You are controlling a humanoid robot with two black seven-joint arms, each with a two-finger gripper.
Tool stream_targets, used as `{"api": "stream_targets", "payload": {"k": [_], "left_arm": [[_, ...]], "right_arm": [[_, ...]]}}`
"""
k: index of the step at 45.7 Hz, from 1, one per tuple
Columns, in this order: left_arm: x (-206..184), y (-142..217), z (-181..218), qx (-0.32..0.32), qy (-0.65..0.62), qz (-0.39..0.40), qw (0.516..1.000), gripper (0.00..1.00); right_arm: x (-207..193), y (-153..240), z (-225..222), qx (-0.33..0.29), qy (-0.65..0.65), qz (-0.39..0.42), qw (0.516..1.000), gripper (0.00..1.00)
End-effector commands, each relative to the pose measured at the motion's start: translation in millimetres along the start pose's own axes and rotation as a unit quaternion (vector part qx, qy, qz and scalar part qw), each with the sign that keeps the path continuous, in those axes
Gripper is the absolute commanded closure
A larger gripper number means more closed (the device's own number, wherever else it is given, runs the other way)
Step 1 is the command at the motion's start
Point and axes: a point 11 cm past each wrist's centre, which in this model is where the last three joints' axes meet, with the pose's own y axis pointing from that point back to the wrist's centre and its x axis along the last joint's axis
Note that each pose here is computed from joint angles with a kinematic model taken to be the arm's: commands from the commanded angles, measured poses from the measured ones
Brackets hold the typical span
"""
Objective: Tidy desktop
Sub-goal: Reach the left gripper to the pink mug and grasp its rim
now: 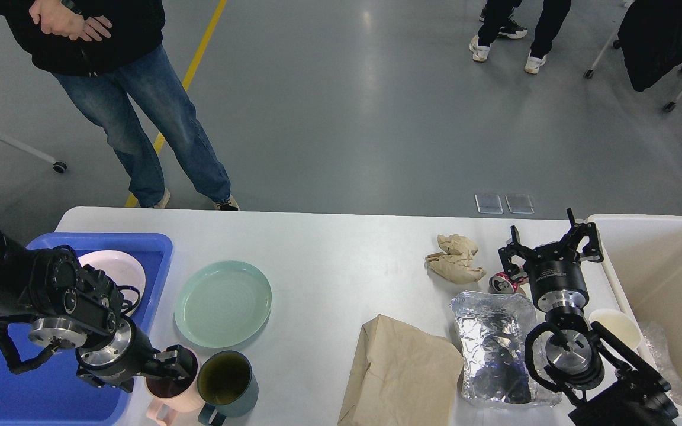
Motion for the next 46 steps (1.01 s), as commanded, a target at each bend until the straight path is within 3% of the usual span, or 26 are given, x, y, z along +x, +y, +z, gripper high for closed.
{"api": "stream_targets", "payload": {"k": [1, 8, 15, 19, 21, 24, 35, 46], "left_arm": [[-6, -6, -1, -0.004, -0.003, -0.008, 1.0, 0.35], [-2, -7, -2, -0.004, 0.008, -0.001, 1.0, 0.53], [-1, -10, -3, -0.005, 0.014, 0.0, 1.0, 0.78], [-2, -10, -3, -0.005, 0.015, -0.001, 1.0, 0.84], [-2, -11, -3, -0.005, 0.017, -0.001, 1.0, 0.93], [-2, -10, -4, -0.004, 0.019, -0.004, 1.0, 1.0], [0, 0, -19, 0.007, 0.049, -0.003, 0.999, 1.0], [20, 53, -47, 0.045, 0.069, -0.015, 0.997, 1.0]], "right_arm": [[0, 0, 0, 0.0, 0.0, 0.0, 1.0, 0.0], [0, 0, 0, 0.0, 0.0, 0.001, 1.0, 0.0], [0, 0, 0, 0.0, 0.0, 0.0, 1.0, 0.0], [0, 0, 0, 0.0, 0.0, 0.0, 1.0, 0.0], [0, 0, 1, 0.0, 0.0, 0.001, 1.0, 0.0], [0, 0, 1, 0.0, -0.001, 0.0, 1.0, 0.0], [0, 0, 1, 0.0, 0.0, 0.001, 1.0, 0.0], [0, 0, 1, 0.0, -0.001, 0.0, 1.0, 0.0]]}}
